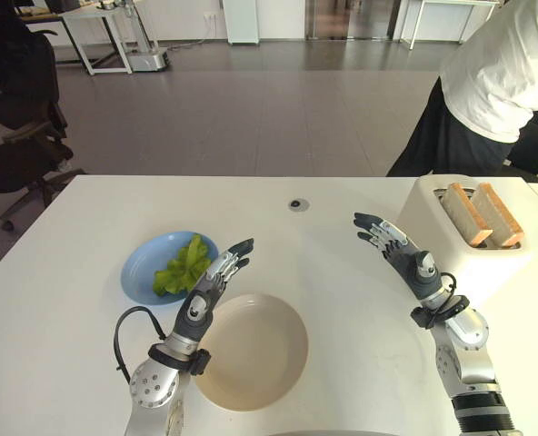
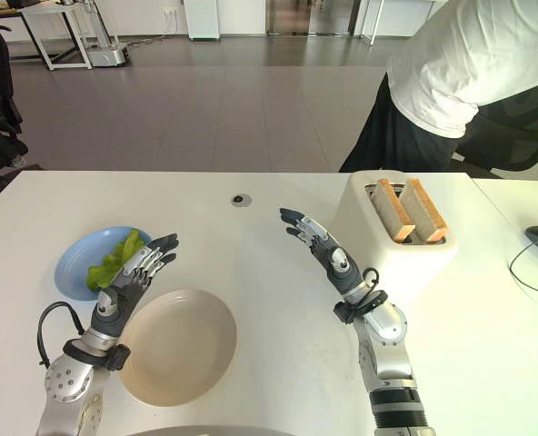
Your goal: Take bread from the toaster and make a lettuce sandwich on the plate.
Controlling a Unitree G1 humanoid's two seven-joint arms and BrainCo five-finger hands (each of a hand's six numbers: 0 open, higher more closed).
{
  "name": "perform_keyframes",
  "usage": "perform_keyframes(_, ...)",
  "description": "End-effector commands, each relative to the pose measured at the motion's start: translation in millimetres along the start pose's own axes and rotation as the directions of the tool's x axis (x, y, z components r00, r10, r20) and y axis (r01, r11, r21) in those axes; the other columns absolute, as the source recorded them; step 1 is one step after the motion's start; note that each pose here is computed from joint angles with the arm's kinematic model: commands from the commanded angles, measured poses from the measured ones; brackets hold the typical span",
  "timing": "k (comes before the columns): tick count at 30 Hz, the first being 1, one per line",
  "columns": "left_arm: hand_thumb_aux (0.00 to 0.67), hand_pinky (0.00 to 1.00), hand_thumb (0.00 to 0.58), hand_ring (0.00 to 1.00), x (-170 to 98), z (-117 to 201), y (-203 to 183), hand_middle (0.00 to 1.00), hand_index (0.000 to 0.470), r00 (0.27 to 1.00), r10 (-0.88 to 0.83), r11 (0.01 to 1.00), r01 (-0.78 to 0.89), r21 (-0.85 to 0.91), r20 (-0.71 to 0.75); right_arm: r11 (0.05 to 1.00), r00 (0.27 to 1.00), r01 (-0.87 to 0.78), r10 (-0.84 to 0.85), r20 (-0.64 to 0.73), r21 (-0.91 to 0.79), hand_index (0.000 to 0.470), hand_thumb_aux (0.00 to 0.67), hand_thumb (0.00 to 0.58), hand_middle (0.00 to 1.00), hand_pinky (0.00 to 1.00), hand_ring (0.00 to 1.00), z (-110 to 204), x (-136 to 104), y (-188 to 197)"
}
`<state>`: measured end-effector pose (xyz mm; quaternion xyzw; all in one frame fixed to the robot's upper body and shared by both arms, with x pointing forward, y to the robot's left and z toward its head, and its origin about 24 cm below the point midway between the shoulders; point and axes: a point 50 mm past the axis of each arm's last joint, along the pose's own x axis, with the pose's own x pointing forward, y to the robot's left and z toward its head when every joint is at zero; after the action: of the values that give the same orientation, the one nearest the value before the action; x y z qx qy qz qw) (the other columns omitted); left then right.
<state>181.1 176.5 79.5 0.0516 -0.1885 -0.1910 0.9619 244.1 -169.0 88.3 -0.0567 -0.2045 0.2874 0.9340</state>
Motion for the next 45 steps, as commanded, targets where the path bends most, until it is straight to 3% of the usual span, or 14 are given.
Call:
perform_keyframes(1,0.0,0.0,0.0,0.0,0.7,-0.7,-1.2,0.0,0.0,1.0,-0.004,1.0,0.004,-0.009,-0.009,1.0,1.0,0.003,-0.003,-0.002,0.006,0.0,0.0,0.0,0.0,0.0,0.0,0.0,-0.2,-1.3)
perform_keyframes(8,0.0,0.0,0.0,0.0,0.8,-0.9,-3.5,0.0,0.0,1.0,-0.01,1.0,0.01,-0.013,-0.007,0.999,0.998,-0.028,0.03,0.048,-0.033,0.0,0.0,0.0,0.0,0.0,0.0,11.4,0.2,1.4)
perform_keyframes(11,0.0,0.0,0.0,0.0,3.2,-1.0,-6.3,0.0,0.0,1.0,-0.02,1.0,0.02,-0.021,-0.003,0.98,0.977,0.086,-0.048,0.207,-0.18,0.0,0.0,0.0,0.0,0.0,0.0,70.2,2.9,-34.3)
perform_keyframes(14,0.0,0.0,0.0,0.0,6.1,-2.0,-9.0,0.0,0.0,1.0,-0.031,0.999,0.031,-0.026,-0.001,0.867,0.955,0.28,-0.206,0.215,-0.411,0.0,0.0,0.0,0.0,0.0,0.0,121.9,-10.3,-87.9)
perform_keyframes(16,0.0,0.0,0.0,0.0,7.2,-1.5,-10.5,0.0,0.0,0.999,-0.033,0.999,0.033,-0.028,0.0,0.683,0.944,0.3,-0.314,0.103,-0.666,0.0,0.0,0.0,0.0,0.0,0.0,132.8,-23.7,-114.0)
perform_keyframes(20,0.0,0.0,0.0,0.0,6.6,0.0,-11.4,0.0,0.0,1.0,-0.031,0.999,0.031,-0.027,0.001,0.407,0.86,0.02,-0.473,-0.193,-0.913,0.0,0.0,0.0,0.0,0.0,0.0,107.0,-54.0,-142.6)
perform_keyframes(24,0.0,0.0,0.0,0.0,7.3,-1.4,-9.4,0.0,0.0,0.999,-0.038,0.999,0.038,-0.027,-0.004,0.41,0.764,-0.089,-0.557,-0.326,-0.908,0.0,0.0,0.0,0.0,0.0,0.0,77.2,-76.7,-150.7)
perform_keyframes(29,0.0,0.0,0.0,0.0,7.4,-2.3,-7.6,0.0,0.0,0.999,-0.041,0.999,0.041,-0.025,-0.007,0.461,0.723,-0.134,-0.56,-0.404,-0.877,0.002,0.003,0.005,0.0,0.0,0.0,61.6,-82.8,-146.4)
perform_keyframes(31,0.0,0.0,0.0,0.0,7.2,-2.4,-7.7,0.0,0.0,0.999,-0.043,0.999,0.043,-0.024,-0.007,0.476,0.721,-0.14,-0.552,-0.419,-0.868,0.131,0.187,0.278,0.0,0.0,0.0,58.9,-82.2,-143.9)
perform_keyframes(32,0.0,0.0,0.0,0.0,7.2,-2.2,-7.8,0.0,0.0,0.999,-0.043,0.999,0.043,-0.023,-0.007,0.482,0.721,-0.139,-0.55,-0.422,-0.865,0.276,0.394,0.482,0.0,0.0,0.0,58.1,-81.6,-143.6)
perform_keyframes(33,0.0,0.0,0.0,0.0,7.4,-2.3,-7.9,0.0,0.0,0.999,-0.043,0.999,0.043,-0.023,-0.007,0.49,0.725,-0.132,-0.545,-0.421,-0.862,0.363,0.518,0.55,0.0,0.0,0.0,57.8,-80.4,-143.2)
perform_keyframes(34,0.0,0.0,0.0,0.0,7.5,-2.3,-8.0,0.0,0.0,0.999,-0.044,0.999,0.044,-0.023,-0.007,0.497,0.729,-0.125,-0.541,-0.419,-0.859,0.417,0.594,0.572,0.0,0.0,0.0,58.0,-79.0,-142.6)
perform_keyframes(38,0.0,0.0,0.0,0.0,8.3,-2.5,-8.9,0.0,0.0,0.999,-0.046,0.999,0.046,-0.021,-0.007,0.524,0.757,-0.098,-0.512,-0.405,-0.846,0.47,0.67,0.58,0.0,0.0,0.0,59.0,-71.3,-136.7)
perform_keyframes(45,0.0,0.0,0.0,0.0,7.0,-2.7,-6.5,0.0,0.0,0.999,-0.032,0.999,0.032,-0.014,-0.004,0.662,0.744,0.212,-0.587,-0.321,-0.719,0.47,0.67,0.58,0.0,0.0,0.0,65.8,-66.5,-145.7)
